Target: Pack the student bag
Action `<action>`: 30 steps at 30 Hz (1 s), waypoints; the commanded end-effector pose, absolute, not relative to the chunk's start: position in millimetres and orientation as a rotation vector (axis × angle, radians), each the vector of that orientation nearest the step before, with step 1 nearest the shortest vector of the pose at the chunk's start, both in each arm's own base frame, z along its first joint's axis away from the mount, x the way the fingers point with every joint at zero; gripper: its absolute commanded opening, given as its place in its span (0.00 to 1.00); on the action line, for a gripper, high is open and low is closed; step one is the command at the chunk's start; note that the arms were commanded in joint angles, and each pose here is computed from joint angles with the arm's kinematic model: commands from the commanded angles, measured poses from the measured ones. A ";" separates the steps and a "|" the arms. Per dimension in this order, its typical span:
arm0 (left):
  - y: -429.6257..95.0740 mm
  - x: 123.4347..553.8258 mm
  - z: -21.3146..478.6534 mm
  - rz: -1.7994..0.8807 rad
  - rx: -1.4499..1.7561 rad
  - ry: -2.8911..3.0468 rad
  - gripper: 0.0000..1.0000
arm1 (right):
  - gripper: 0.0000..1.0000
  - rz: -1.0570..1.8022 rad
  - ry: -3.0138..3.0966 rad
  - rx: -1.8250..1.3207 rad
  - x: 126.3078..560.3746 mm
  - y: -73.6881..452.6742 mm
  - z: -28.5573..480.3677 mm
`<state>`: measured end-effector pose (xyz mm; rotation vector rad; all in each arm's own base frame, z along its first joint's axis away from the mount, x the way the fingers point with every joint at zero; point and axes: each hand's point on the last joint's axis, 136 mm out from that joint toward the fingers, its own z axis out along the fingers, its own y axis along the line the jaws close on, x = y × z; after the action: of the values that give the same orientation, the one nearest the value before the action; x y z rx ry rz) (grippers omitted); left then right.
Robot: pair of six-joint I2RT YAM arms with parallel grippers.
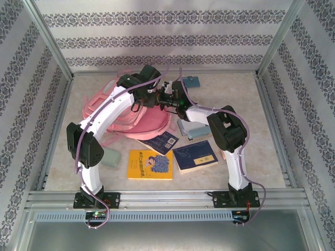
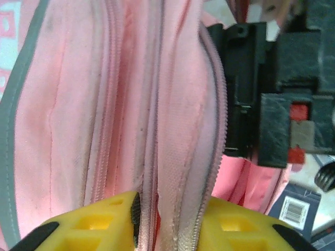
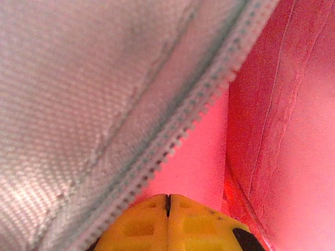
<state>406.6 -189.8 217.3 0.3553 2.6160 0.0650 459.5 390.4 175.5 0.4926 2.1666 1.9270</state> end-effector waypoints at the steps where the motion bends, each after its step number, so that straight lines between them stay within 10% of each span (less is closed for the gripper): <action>1: -183.2 414.2 218.5 0.161 0.372 2.593 0.19 | 0.00 1.990 2.040 0.384 457.7 397.0 227.0; 5: -183.4 415.5 226.1 0.151 0.384 2.572 0.01 | 0.00 1.978 2.047 0.376 456.9 395.1 227.4; 13: -175.1 418.7 252.3 -0.099 0.277 2.556 0.00 | 0.02 1.883 2.093 0.326 447.6 379.9 226.6; 30: -138.6 438.7 278.7 -0.425 -0.331 2.447 0.00 | 0.74 0.405 2.395 0.259 458.9 139.9 223.6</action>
<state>429.6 -140.3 254.2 -0.1441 2.5585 -0.2782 458.4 193.3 284.4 0.2888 2.1692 0.8709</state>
